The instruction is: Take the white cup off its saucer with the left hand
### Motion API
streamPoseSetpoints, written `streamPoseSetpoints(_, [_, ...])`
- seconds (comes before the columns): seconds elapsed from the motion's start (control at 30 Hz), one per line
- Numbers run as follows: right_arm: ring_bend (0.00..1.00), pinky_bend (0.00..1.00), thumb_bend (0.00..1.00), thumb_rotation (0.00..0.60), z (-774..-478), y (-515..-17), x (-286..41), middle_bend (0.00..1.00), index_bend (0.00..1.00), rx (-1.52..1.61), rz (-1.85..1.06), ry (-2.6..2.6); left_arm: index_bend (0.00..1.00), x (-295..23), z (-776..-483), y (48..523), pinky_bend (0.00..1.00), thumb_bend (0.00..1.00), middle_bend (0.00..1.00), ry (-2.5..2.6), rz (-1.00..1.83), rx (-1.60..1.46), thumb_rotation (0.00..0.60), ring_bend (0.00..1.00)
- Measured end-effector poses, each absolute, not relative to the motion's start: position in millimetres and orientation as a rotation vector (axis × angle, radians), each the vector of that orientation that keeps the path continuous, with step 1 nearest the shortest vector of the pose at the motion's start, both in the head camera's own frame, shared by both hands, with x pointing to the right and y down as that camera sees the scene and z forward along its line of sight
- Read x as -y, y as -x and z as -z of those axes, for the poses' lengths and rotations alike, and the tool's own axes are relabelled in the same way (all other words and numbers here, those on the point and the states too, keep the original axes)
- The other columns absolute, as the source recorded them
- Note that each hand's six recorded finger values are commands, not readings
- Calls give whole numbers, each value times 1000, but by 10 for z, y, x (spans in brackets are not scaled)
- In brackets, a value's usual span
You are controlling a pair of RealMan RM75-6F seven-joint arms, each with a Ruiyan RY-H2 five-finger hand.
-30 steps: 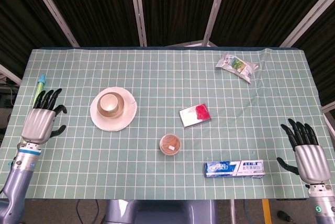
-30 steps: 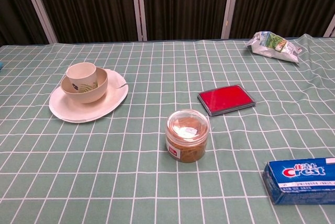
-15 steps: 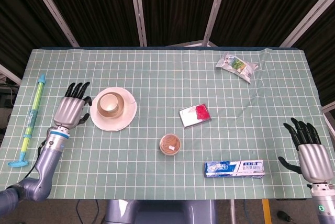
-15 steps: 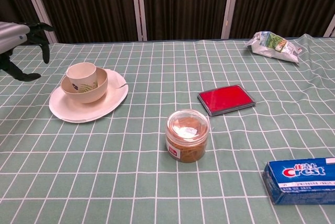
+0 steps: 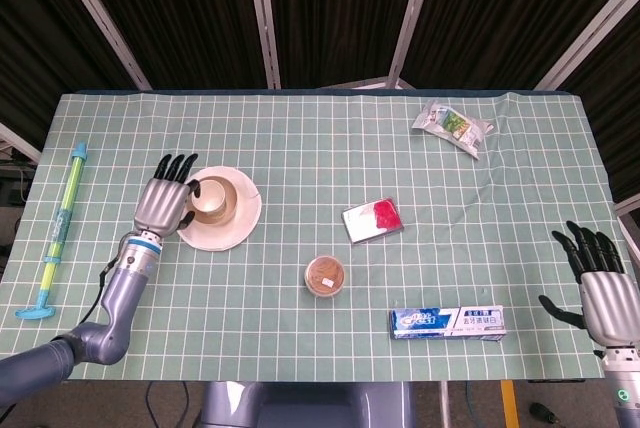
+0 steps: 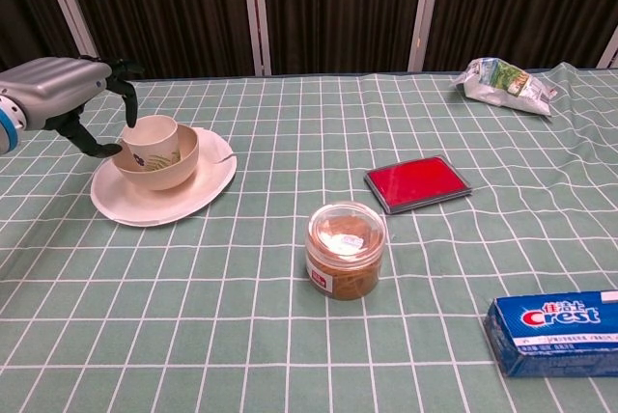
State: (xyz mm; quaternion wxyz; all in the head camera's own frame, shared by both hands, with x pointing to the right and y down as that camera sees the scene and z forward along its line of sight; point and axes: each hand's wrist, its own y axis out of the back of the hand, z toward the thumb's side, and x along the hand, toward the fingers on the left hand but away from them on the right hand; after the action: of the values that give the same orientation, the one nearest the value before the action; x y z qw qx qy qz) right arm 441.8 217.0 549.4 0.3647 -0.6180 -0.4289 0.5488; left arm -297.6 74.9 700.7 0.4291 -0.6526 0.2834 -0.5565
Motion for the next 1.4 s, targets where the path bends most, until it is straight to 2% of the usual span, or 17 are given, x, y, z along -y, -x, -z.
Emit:
streamPoseSetpoints(0.27, [0, 0, 90, 600, -5496, -4429, -2162, 0, 97, 1113, -1412, 1592, 557, -753, -7162, 2909, 0, 343, 0, 1635, 1415, -667, 600, 0])
streamPoseSetpoints(0.57, [0, 0, 90, 600, -5497, -4442, -2163, 0, 97, 1118, -1413, 1596, 644, -776, -7202, 2884, 0, 550, 3, 1638, 1396, -681, 600, 0])
streamPoseSetpoints(0.63, [0, 0, 90, 600, -5495, -4443, -2166, 0, 98, 1118, -1412, 1595, 647, -778, -7196, 2894, 0, 571, 4, 1638, 1393, -686, 600, 0])
streamPoseSetpoints(0.97, [0, 0, 91, 600, -5475, -4438, -2180, 0, 98, 1118, -1409, 1592, 644, -840, -7049, 2980, 0, 575, 3, 1646, 1359, -700, 600, 0])
streamPoseSetpoints(1.1, [0, 0, 89, 600, -5464, -4439, -2186, 0, 98, 1121, -1410, 1590, 644, -1031, -6848, 3044, 0, 574, 0, 1664, 1301, -671, 600, 0])
streamPoseSetpoints(1.4, [0, 0, 90, 600, -5483, -4384, -2205, 0, 98, 1103, -1409, 1594, 643, -1782, -6393, 3450, 0, 574, 0, 1740, 1259, -589, 600, 0])
